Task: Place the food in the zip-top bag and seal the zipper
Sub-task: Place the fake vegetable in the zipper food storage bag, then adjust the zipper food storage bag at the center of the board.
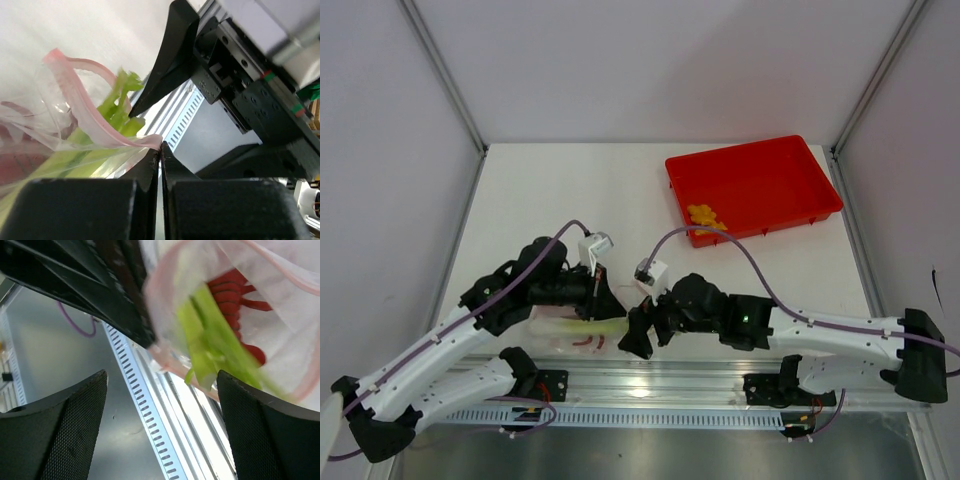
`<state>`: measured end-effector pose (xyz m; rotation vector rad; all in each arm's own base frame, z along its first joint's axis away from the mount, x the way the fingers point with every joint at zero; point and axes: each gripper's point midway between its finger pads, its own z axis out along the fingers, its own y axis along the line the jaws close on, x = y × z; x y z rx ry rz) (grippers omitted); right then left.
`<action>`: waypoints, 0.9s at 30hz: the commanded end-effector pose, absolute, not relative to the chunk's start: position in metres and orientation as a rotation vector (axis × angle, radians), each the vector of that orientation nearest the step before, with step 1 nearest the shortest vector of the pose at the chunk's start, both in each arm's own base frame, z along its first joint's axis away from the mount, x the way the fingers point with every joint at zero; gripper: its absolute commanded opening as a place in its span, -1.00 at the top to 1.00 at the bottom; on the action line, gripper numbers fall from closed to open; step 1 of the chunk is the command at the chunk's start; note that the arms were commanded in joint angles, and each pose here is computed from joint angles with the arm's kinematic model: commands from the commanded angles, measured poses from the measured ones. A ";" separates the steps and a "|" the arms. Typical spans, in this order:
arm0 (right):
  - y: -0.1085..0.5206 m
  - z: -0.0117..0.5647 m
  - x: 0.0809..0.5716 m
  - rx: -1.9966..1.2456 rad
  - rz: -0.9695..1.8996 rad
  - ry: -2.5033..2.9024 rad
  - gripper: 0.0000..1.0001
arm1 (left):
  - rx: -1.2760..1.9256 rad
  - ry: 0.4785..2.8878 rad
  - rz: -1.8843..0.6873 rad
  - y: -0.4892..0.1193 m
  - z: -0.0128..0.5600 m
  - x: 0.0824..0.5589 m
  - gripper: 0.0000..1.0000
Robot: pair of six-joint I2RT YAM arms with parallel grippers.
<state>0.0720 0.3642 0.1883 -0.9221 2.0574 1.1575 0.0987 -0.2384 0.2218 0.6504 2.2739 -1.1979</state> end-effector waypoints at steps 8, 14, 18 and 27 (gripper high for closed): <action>0.284 0.205 0.118 -0.386 0.983 2.170 -0.58 | 0.688 2.088 -1.248 -0.247 0.289 0.107 0.99; 0.254 0.215 0.137 -0.231 0.967 2.212 -0.42 | 0.691 2.071 -1.262 -0.249 0.300 0.107 0.99; 0.248 0.199 0.140 -0.202 0.936 2.287 -0.27 | 0.697 2.063 -1.266 -0.249 0.303 0.106 0.99; 0.265 0.181 0.145 -0.217 0.990 2.332 -0.13 | 0.692 2.058 -1.269 -0.247 0.305 0.104 0.99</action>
